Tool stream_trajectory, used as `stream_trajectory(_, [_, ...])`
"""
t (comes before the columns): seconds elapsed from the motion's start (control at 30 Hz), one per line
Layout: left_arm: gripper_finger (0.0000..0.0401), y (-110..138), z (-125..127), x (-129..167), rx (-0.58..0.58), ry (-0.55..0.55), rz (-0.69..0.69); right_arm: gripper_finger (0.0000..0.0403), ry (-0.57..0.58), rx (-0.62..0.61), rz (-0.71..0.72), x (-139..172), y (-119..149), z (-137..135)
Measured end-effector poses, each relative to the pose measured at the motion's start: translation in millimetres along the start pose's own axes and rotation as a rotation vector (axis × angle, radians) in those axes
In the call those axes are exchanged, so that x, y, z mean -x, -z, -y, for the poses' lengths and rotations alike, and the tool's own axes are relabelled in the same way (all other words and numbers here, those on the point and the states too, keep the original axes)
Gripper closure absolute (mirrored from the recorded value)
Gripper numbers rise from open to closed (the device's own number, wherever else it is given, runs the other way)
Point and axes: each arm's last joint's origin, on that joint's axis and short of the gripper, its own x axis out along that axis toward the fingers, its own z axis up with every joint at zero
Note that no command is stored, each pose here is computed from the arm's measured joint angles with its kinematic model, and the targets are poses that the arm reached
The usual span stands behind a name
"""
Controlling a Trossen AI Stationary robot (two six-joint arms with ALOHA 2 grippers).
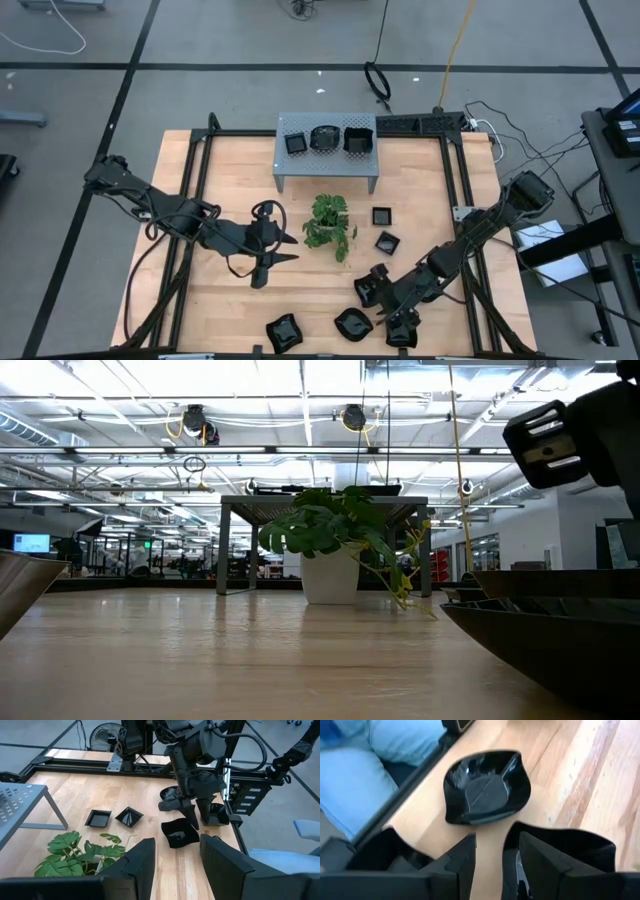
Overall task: Pick & Place Mini shaped plates
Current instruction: Stack the black distorted square shaped plate on top of the other black distorted square shaped plate on the shelf
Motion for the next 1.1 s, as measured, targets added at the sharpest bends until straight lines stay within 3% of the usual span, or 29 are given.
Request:
stream_trajectory(0.3, [0.0242, 0, 0, 0, -0.001, 0.0, 0.0, 0.0261, 0.009, -0.056, -0.024, -8, 5, 1])
stream_trajectory(0.43, [0.0242, -2, -2, -1, -0.054, -0.015, 0.016, 0.0261, 0.017, -0.051, -0.068, -18, 12, 3])
stream_trajectory(0.73, [0.0242, -15, 1, 0, 0.015, 0.021, 0.144, 0.0265, 0.052, -0.026, -0.143, -29, 23, 16])
stream_trajectory(0.9, [0.0242, -20, 1, 1, 0.035, 0.034, 0.189, 0.03, 0.051, 0.041, -0.164, -29, 25, 18])
stream_trajectory(1.1, [0.0242, -21, 2, 1, 0.04, 0.038, 0.202, 0.0382, 0.047, 0.099, -0.176, -27, 25, 17])
